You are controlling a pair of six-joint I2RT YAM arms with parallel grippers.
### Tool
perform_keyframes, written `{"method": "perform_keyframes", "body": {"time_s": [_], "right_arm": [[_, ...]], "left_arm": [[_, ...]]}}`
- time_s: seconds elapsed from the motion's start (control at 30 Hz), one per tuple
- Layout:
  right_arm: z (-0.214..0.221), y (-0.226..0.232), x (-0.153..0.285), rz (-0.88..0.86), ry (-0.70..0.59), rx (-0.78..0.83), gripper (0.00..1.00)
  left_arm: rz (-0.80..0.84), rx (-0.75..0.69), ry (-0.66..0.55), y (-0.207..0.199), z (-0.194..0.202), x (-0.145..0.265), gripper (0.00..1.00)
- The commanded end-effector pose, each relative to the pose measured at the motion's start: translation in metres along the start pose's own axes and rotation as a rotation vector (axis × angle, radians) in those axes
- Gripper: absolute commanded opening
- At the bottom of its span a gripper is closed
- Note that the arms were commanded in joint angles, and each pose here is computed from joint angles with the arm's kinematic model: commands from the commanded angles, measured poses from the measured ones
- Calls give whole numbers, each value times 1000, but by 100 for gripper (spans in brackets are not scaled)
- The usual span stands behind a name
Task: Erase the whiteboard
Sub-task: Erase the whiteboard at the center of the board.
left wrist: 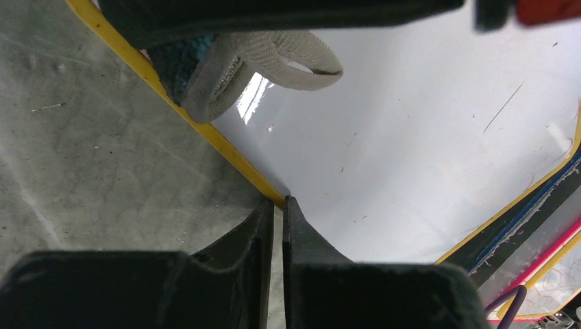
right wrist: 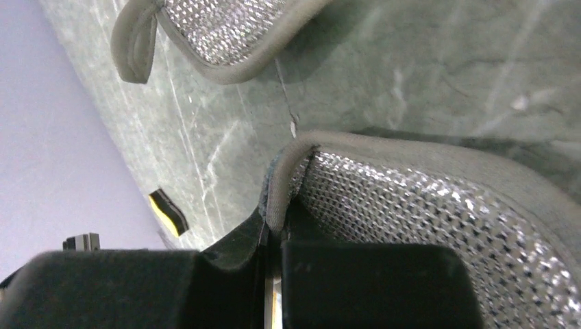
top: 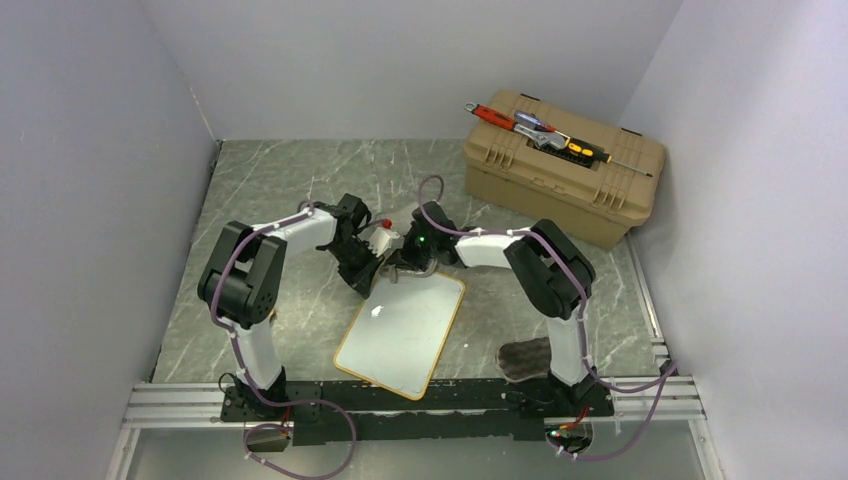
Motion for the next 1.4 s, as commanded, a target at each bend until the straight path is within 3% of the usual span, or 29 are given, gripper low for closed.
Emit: {"method": "perform_keyframes", "body": {"time_s": [0.0,0.33,0.43,0.7,1.0,1.1,1.2,1.37], "right_arm": [[-17,-75,10,130,-76,-102,0],[-3,-118,61,184,-104,-51,0],[0,-121,45,212,-77,-66,0],[1,-74,-10,158,-27,-59,0],[-2,-161,88,229,-120,-96,0],[2,-178,103,258,-135,-77,0],[6,-179,94,269,-111,-74,0],[7,-138,44,259,-54,6,0]], "left_arm": [[-33,-113,167,9,39,-47,4],[-30,-111,163,8,39,-47,4],[-27,-116,159,7,38,-46,4],[-27,-132,154,6,39,-44,4],[-22,-126,165,6,39,-45,3],[-21,-127,166,6,39,-45,4],[-17,-124,169,6,40,-45,4],[-12,-125,171,4,40,-44,4]]}}
Point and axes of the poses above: each gripper's point midway between its finger pads, its own x axis back along the fingers, its own y axis along the line the jaws close on, z = x × y, the point moved 3 cm from there along x, back along the fingers, and after that the axes turned 12 degrees about -x, right-handed, at the moved point
